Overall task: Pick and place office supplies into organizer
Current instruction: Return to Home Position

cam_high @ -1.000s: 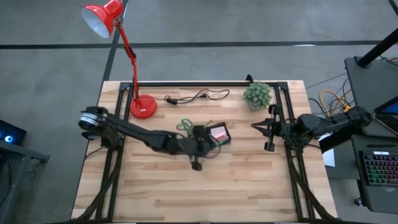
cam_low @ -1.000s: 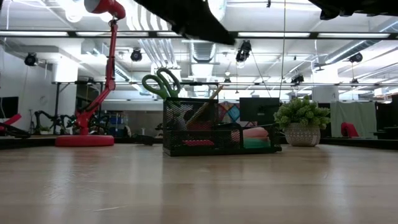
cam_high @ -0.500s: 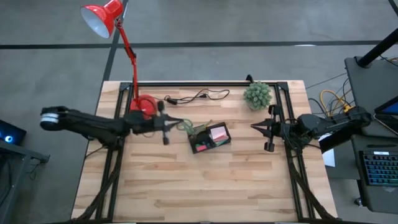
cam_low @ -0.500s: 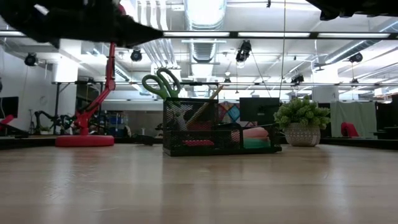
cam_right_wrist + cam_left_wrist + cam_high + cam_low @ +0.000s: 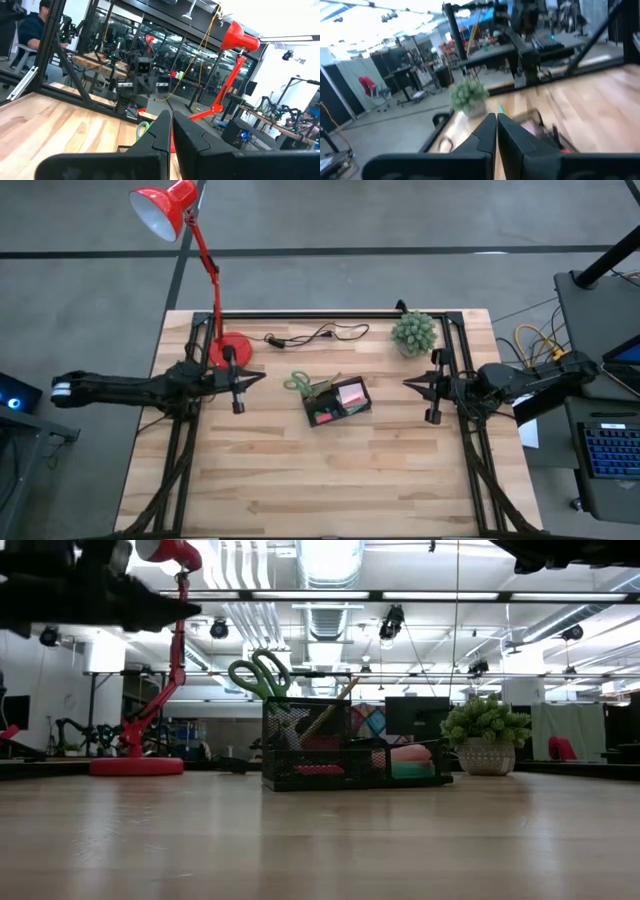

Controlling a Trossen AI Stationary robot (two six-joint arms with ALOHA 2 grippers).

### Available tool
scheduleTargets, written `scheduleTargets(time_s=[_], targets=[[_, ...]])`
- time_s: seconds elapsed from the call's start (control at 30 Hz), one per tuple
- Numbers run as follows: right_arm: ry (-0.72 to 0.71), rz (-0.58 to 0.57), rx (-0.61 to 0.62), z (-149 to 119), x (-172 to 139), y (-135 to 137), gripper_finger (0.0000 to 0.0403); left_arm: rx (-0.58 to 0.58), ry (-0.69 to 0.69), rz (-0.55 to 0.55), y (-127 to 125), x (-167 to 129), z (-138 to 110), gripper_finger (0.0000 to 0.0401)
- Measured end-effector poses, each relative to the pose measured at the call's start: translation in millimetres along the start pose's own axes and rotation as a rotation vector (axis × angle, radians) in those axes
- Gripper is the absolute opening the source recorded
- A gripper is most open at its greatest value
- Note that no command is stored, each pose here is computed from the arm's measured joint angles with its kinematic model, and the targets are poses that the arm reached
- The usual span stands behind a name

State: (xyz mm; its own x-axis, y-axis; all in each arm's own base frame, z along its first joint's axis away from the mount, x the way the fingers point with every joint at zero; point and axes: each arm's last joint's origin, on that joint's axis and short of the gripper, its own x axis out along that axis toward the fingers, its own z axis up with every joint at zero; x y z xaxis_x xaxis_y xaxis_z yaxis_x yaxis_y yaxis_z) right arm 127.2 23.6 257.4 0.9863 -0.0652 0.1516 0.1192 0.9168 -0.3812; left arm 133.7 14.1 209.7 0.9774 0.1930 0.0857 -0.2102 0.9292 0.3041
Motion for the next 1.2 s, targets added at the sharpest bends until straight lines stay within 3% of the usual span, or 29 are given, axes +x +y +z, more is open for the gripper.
scheduleTargets(time_s=[0.4, 0.57, 0.67, 0.87, 0.97, 1.1, 1.2], targets=[[0.019, 0.009, 0.011, -2, 0, 1, 0.0008, -0.035, 0.083, -0.027, -2, -25, -16, 0.0], [0.019, 0.009, 0.014, -2, 0, 1, 0.0008, -0.049, 0.031, -0.051, -5, -33, -22, 0.0], [0.048, 0.021, 0.097, -5, 0, 2, 0.0008, -0.05, 0.014, -0.046, -7, -36, -31, 0.0], [0.146, 0.062, 0.134, -15, -1, 7, 0.0008, -0.045, 0.01, -0.047, -8, -39, -34, 0.0], [0.15, 0.116, 0.176, -22, -2, 12, 0.0008, -0.047, -0.003, -0.066, -8, -38, -32, 0.0], [0.184, 0.294, 0.256, -49, -7, 28, 0.0008, -0.047, 0.025, -0.074, -9, -37, -35, 0.0], [0.101, 0.343, 0.284, -60, -10, 33, 0.0008, -0.033, 0.014, -0.071, -9, -36, -34, 0.0]])
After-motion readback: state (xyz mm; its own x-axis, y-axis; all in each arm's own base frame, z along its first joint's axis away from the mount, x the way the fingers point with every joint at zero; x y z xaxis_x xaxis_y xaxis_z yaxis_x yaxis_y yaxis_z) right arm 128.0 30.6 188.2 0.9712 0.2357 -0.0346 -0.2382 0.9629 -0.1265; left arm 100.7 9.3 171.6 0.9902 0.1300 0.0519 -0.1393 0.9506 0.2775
